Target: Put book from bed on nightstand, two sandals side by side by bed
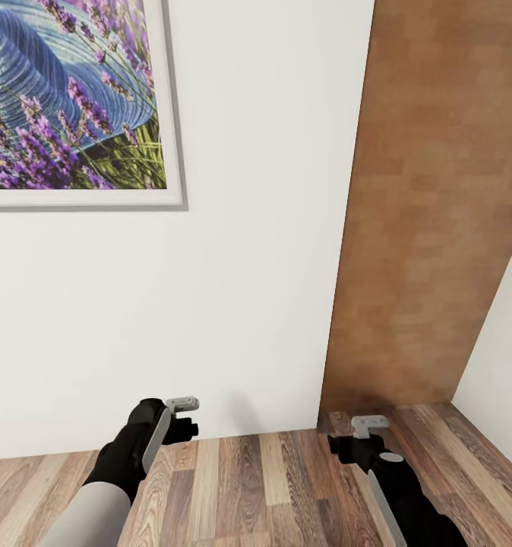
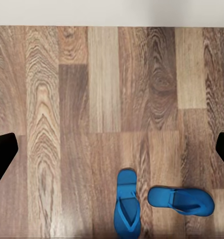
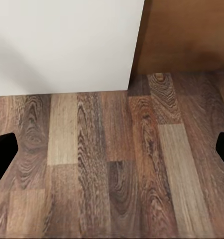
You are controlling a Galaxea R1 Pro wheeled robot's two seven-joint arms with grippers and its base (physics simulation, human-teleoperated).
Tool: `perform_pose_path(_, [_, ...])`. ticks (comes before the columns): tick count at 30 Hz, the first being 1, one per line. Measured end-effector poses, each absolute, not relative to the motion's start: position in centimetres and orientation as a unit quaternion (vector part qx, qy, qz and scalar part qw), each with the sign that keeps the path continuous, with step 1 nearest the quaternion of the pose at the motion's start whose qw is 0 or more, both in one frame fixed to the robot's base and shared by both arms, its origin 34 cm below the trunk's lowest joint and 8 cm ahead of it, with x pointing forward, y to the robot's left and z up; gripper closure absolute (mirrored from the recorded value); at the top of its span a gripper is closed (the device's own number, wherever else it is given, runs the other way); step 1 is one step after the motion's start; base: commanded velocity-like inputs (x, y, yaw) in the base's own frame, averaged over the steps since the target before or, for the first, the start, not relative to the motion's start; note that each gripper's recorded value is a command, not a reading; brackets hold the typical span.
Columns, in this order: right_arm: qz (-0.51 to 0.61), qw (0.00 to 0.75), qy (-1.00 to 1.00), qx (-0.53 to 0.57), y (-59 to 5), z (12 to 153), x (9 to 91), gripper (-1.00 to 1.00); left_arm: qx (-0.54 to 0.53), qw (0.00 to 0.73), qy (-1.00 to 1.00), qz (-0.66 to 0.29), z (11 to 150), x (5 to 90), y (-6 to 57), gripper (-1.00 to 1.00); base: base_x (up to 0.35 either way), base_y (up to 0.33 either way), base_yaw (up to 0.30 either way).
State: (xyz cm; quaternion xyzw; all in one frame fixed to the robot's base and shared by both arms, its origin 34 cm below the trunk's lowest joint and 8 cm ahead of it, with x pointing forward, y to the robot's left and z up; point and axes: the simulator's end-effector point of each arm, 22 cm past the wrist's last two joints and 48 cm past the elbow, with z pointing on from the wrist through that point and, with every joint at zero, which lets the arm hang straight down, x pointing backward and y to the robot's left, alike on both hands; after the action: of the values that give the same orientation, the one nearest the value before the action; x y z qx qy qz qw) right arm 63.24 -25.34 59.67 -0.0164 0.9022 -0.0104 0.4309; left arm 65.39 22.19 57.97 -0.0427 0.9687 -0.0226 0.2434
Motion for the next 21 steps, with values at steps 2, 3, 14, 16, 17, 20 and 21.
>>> perform_pose_path(2, [-0.01, 0.423, 0.906, -0.017, -25.4, 59.2, 63.1, -1.0, -0.041, 0.241, 0.969, -0.022, 57.5, 65.2, 22.2, -1.0, 0.0, 0.0, 0.0])
perform_pose_path(3, [-0.011, 0.42, 0.908, -0.017, -25.4, 58.9, 63.1, -1.0, -0.04, 0.24, 0.97, -0.021, 57.3, 65.1, 22.1, -1.0, 0.0, 0.0, 0.0])
perform_pose_path(14, [-0.007, 0.396, 0.918, -0.028, -24.4, 56.1, 62.2, -1.0, -0.04, 0.239, 0.97, -0.02, 54.9, 64.6, 22.2, -1.0, 0.0, 0.0, 0.0])
perform_pose_path(16, [-0.006, 0.397, 0.917, -0.034, -24.0, 55.7, 62.2, -1.0, -0.04, 0.239, 0.97, -0.02, 54.5, 64.6, 22.2, -1.0, 0.0, 0.0, 0.0])
perform_pose_path(17, [-0.006, 0.397, 0.917, -0.037, -23.8, 55.5, 62.1, -1.0, -0.041, 0.239, 0.97, -0.02, 54.2, 64.5, 22.2, -1.0, 0.0, 0.0, 0.0])
perform_pose_path(20, [-0.005, 0.398, 0.916, -0.045, -23.2, 54.9, 62.0, -1.0, -0.041, 0.239, 0.97, -0.02, 53.5, 64.4, 22.2, -1.0, 0.0, 0.0, 0.0])
perform_pose_path(21, [-0.004, 0.398, 0.916, -0.046, -23.1, 54.7, 61.9, -1.0, -0.041, 0.239, 0.97, -0.02, 53.3, 64.3, 22.2, -1.0, 0.0, 0.0, 0.0])
